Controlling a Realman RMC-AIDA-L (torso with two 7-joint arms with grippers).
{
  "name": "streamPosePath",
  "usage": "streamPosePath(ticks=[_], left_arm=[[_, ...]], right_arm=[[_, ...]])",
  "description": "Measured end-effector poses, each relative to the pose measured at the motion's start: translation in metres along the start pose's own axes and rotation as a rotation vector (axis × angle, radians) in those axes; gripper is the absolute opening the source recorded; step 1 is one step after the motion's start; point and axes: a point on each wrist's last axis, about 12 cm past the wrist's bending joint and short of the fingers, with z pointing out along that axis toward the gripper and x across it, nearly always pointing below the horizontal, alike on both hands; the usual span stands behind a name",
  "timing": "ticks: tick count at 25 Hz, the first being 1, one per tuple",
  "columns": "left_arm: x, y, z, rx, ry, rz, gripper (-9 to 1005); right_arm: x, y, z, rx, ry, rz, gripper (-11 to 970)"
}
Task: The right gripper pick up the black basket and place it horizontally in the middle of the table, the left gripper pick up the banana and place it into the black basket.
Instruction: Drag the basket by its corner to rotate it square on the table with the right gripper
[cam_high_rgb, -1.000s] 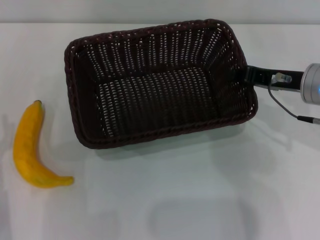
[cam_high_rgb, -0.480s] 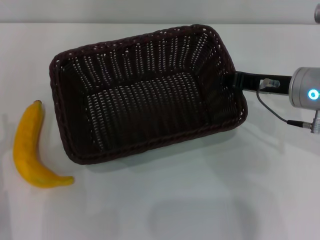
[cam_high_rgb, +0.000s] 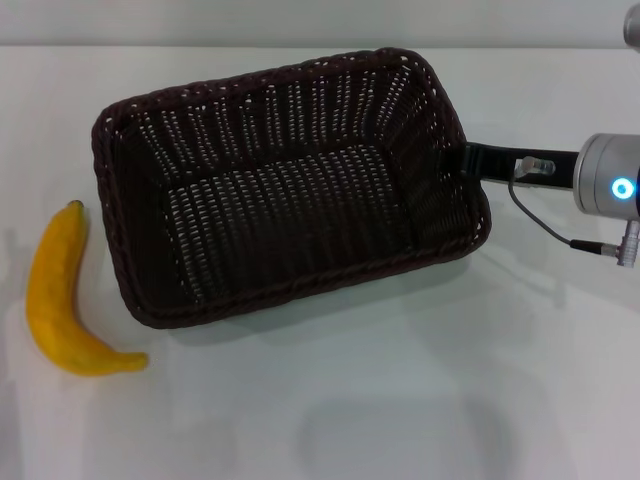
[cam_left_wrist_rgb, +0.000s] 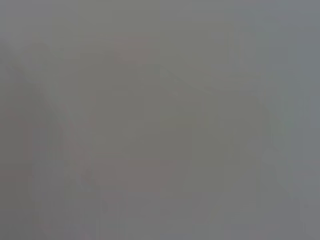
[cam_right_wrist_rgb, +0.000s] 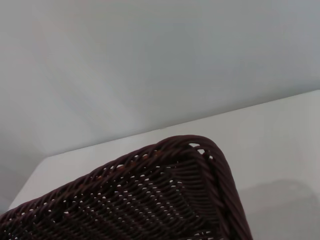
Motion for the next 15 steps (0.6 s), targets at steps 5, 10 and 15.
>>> streamPosePath(ticks=[5,10,15], left_arm=[[0.0000,0.0000,0.0000,0.000,0.000,0.000,877],[-0.0002,0.0005,0.0002,0.001,0.000,-0.003,877],[-0.0003,0.0023,-0.0010,-0.001,0.002,-0.003,877]], right_arm=[[0.0019,-0.0030,0.0010,0.007,0.006,0.009,207],[0.0020,-0.0038,0.0014,0.008,0.006,0.012,212],[0.0010,-0.0057,0.0004,0.020,-0.025,0.017,218]])
